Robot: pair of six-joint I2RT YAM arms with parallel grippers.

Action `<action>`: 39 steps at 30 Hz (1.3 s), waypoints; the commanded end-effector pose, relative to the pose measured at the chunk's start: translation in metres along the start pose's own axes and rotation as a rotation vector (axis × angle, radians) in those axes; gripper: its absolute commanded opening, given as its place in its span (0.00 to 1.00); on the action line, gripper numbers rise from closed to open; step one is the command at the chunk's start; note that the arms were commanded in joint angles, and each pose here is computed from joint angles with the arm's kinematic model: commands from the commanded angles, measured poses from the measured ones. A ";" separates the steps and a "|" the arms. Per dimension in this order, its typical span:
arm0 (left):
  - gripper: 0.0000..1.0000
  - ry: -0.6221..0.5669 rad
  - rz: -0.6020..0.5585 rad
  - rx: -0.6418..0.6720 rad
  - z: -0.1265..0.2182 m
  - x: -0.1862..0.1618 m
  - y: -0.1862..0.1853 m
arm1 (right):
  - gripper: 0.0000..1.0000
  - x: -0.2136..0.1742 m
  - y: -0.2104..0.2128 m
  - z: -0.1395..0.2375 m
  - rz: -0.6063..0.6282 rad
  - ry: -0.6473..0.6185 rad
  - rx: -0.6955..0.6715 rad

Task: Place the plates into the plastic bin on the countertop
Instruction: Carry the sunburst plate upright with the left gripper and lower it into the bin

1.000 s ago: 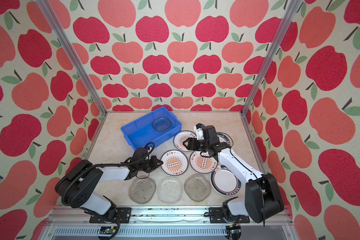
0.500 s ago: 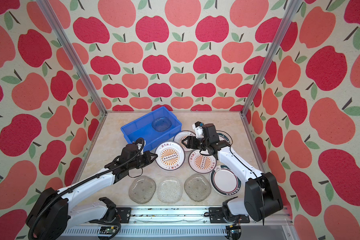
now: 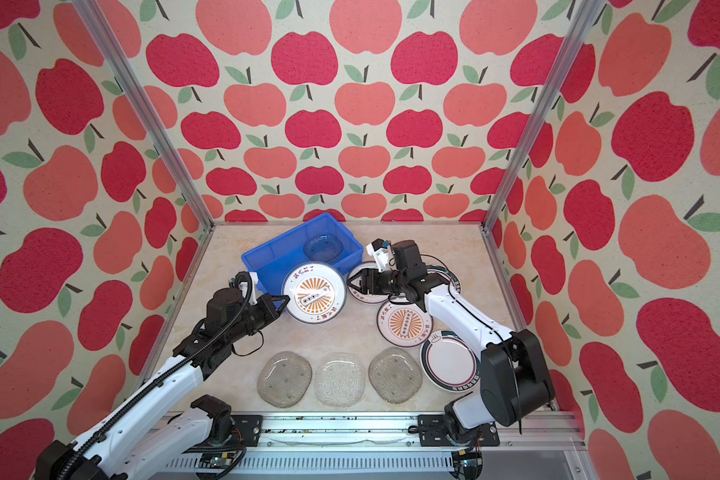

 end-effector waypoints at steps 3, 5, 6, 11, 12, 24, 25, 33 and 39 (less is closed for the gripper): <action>0.00 -0.027 0.012 -0.090 0.006 0.012 -0.011 | 0.65 0.010 0.007 -0.007 0.017 -0.003 0.046; 0.00 -0.035 0.024 -0.096 0.007 0.015 -0.010 | 0.64 0.012 0.006 -0.010 0.016 -0.003 0.051; 0.00 -0.040 0.033 -0.105 0.008 0.016 -0.009 | 0.64 0.013 0.005 -0.012 0.011 -0.001 0.056; 0.00 -0.054 0.062 -0.117 0.006 0.021 -0.005 | 0.62 0.019 0.007 -0.022 0.015 -0.005 0.096; 0.00 -0.053 0.070 -0.123 0.004 0.022 -0.004 | 0.62 0.021 0.008 -0.025 0.020 -0.005 0.104; 0.00 -0.083 0.108 -0.132 -0.003 0.033 0.004 | 0.35 0.042 0.014 -0.059 0.042 0.026 0.181; 0.00 -0.084 0.110 -0.134 -0.003 0.035 0.004 | 0.34 0.043 0.014 -0.061 0.039 0.031 0.188; 0.00 -0.095 0.133 -0.124 -0.003 0.048 0.011 | 0.00 0.061 0.012 -0.076 0.036 0.034 0.191; 0.27 -0.143 0.146 -0.061 0.004 0.062 0.018 | 0.00 0.094 0.008 -0.096 0.028 -0.002 0.213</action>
Point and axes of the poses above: each gripper's point midway between its finger pads, its own z axis back along the fingers, its own y axis along the line the jaws close on, x = y × z, the point moved 8 cm from there along z, back along the fingers, and after that the axes turned 13 degrees about z, right-handed, at the moved point
